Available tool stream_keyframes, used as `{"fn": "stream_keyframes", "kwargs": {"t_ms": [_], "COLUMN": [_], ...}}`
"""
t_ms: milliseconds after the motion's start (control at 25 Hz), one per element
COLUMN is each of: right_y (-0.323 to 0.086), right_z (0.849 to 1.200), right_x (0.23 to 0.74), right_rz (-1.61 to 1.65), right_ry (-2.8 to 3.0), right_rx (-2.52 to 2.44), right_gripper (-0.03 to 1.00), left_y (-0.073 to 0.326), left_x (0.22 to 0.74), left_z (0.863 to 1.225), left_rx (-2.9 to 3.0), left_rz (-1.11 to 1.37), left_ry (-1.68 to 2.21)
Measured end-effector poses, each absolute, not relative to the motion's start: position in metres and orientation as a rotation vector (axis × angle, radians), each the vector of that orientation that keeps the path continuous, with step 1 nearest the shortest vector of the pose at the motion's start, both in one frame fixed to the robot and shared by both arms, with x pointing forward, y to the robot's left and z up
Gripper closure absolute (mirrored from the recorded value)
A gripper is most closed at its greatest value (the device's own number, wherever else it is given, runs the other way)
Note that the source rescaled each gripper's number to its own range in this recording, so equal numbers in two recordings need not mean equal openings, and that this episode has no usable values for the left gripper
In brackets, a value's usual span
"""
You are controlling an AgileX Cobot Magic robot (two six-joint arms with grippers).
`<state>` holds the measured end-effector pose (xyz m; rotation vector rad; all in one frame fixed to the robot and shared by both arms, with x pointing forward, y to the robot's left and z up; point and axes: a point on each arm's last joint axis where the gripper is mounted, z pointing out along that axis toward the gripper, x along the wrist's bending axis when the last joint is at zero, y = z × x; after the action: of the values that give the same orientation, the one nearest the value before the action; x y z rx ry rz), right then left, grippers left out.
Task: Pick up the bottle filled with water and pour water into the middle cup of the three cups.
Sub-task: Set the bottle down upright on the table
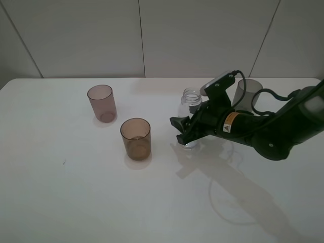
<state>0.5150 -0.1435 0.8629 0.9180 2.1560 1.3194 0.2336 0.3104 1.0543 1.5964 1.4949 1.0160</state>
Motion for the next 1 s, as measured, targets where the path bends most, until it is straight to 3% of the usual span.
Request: {"fn": "stream_keyframes", "kwargs": {"t_ms": [160,200,280,360,440,520,1000], "right_y": [-0.144,-0.144,-0.143,-0.143,-0.143,-0.143,-0.162], "right_z": [0.863,0.863,0.863,0.863,0.866,0.873,0.973], "right_x": [0.515,0.515,0.515,0.515,0.516,0.516,0.506], "right_rz": [1.319,1.32,1.324,1.327,1.339,1.358,1.407], "right_ry": [2.156,2.155,2.153,2.15,2.138,2.112,1.873], "right_rx": [0.918,0.918,0.916,0.915,0.908,0.897,1.112], "right_gripper": [0.93,0.83,0.47,0.19,0.05,0.01,-0.02], "left_y": [0.31,0.31,0.31,0.31,0.31,0.31,0.31], "left_x": [0.234,0.234,0.234,0.234,0.234,0.234,0.234], "left_z": [1.054,1.054,1.054,1.054,1.054,1.054,1.054], "left_rx": [1.596,1.596,1.596,1.596,1.596,1.596,1.596], "left_rz": [1.016,1.016,1.016,1.016,1.016,1.016,1.016], "left_ry": [1.495,1.495,1.495,1.495,1.495,1.495,1.495]}}
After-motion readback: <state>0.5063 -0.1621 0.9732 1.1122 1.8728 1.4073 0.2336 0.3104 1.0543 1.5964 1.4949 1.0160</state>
